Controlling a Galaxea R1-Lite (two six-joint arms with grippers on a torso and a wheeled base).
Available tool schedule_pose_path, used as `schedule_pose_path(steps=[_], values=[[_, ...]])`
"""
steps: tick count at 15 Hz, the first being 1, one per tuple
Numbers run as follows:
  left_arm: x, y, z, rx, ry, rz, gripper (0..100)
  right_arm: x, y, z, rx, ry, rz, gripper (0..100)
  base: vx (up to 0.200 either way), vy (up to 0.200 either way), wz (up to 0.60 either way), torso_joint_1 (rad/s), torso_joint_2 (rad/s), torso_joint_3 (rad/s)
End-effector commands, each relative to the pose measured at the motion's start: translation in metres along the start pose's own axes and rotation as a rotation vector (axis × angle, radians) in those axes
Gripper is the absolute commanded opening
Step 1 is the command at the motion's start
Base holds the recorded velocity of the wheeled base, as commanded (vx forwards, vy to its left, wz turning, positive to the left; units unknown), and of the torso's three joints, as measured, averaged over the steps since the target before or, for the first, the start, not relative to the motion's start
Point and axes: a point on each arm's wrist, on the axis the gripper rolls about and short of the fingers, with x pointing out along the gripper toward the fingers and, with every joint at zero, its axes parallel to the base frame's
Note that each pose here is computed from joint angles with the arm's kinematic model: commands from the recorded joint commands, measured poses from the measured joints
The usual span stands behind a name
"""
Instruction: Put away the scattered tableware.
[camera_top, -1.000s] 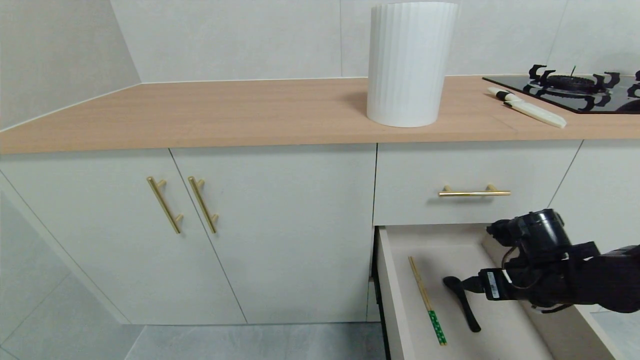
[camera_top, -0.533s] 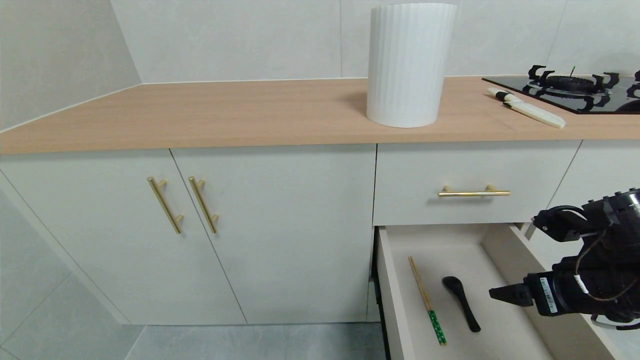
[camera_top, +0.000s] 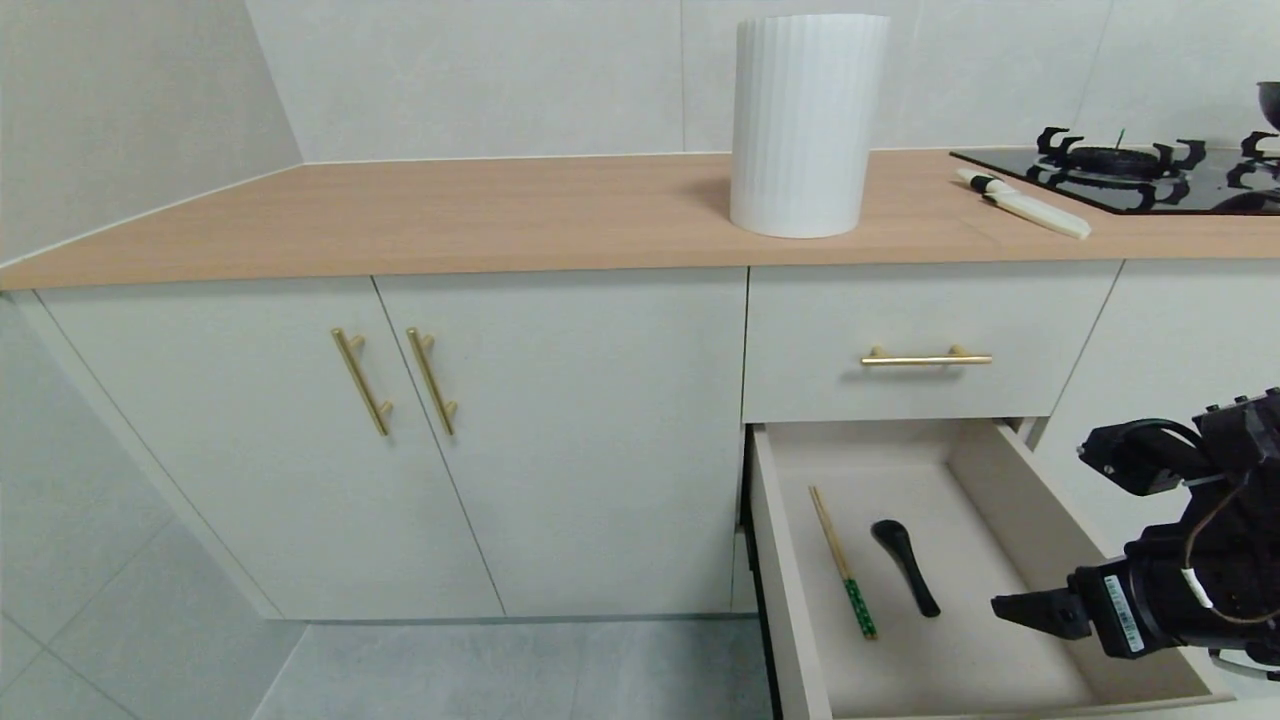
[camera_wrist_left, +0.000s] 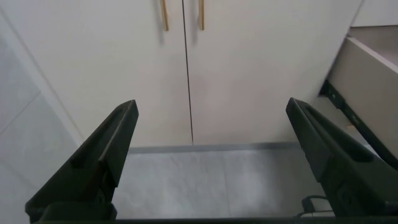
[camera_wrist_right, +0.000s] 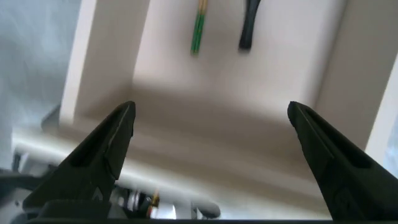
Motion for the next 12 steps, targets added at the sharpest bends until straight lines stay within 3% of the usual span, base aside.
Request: schedule_pose_path(steps=[1, 2, 12], values=[[0.000, 0.000, 0.000, 0.000, 0.001, 0.000, 100, 0.000, 0.003, -0.002, -0.012, 0.008, 0.010, 100, -0.200, 0.000, 0.00, 0.002, 0.00, 0.007], [0.000, 0.000, 0.000, 0.001, 0.001, 0.000, 100, 0.000, 0.004, -0.004, -0.019, 0.024, 0.013, 100, -0.200, 0.000, 0.00, -0.007, 0.01, -0.007], [0.000, 0.000, 0.000, 0.001, 0.001, 0.000, 100, 0.023, 0.030, -0.028, -0.172, 0.277, 0.125, 100, 0.000, 0.000, 0.00, 0.000, 0.00, 0.000]])
